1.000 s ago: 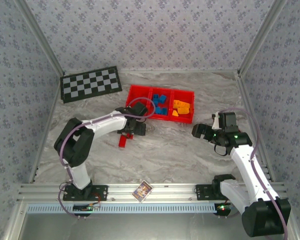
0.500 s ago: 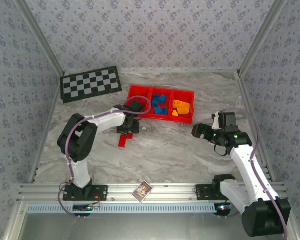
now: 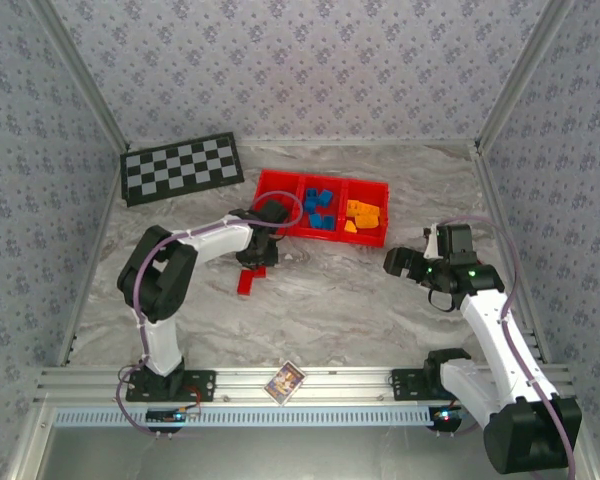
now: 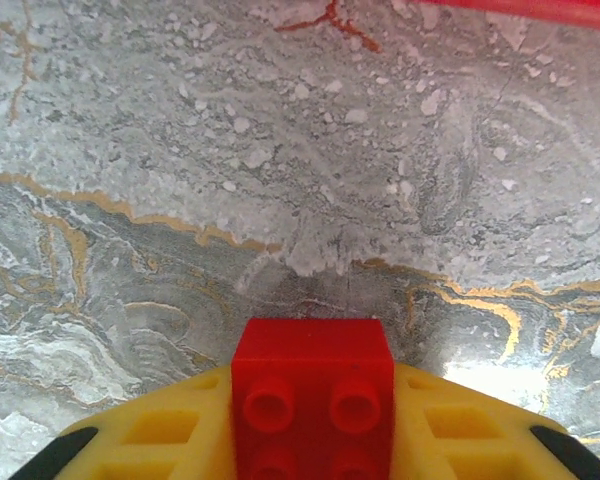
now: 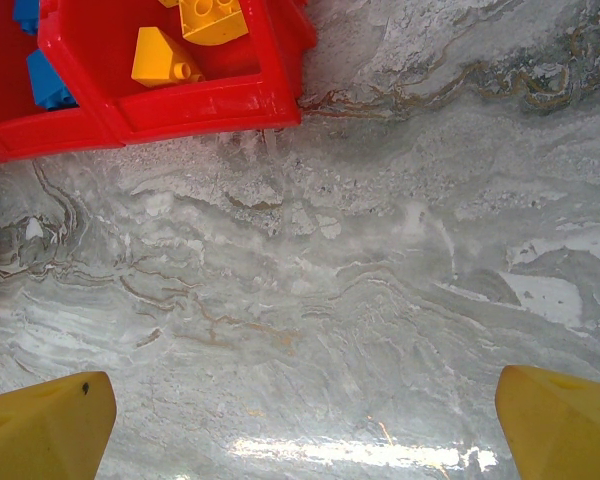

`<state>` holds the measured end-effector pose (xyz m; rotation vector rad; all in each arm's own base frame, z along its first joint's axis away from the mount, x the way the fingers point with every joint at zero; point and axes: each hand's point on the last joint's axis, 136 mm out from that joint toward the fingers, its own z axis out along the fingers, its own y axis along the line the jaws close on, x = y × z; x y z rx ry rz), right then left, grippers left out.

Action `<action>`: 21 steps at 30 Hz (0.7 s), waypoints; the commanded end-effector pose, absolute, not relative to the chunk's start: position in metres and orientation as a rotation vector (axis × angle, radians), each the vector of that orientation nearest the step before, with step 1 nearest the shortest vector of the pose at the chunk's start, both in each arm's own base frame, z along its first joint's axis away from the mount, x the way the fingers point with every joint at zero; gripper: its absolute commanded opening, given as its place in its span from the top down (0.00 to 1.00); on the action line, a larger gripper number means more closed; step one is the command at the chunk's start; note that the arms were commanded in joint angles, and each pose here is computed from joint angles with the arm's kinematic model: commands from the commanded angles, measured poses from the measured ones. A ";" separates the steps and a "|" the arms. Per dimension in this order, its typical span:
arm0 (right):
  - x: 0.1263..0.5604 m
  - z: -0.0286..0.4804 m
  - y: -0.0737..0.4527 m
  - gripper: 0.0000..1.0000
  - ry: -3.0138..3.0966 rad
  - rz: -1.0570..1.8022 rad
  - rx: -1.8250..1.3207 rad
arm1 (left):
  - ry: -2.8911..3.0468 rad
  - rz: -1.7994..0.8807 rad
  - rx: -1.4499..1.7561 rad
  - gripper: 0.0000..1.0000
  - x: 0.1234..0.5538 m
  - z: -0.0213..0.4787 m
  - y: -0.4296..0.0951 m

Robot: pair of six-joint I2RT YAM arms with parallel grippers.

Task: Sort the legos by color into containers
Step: Pick up the lego from the center of the table, then place the lego in the container.

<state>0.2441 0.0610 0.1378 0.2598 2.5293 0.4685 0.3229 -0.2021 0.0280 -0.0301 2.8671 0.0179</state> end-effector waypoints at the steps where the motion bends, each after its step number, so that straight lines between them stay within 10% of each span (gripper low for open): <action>1: 0.243 0.135 0.061 0.00 2.531 0.473 0.272 | 2.758 -0.051 -0.070 0.69 0.332 0.062 -0.209; 21: 0.243 0.137 0.061 0.00 2.524 0.474 0.271 | 2.455 -0.090 -0.010 0.70 0.407 0.185 -0.235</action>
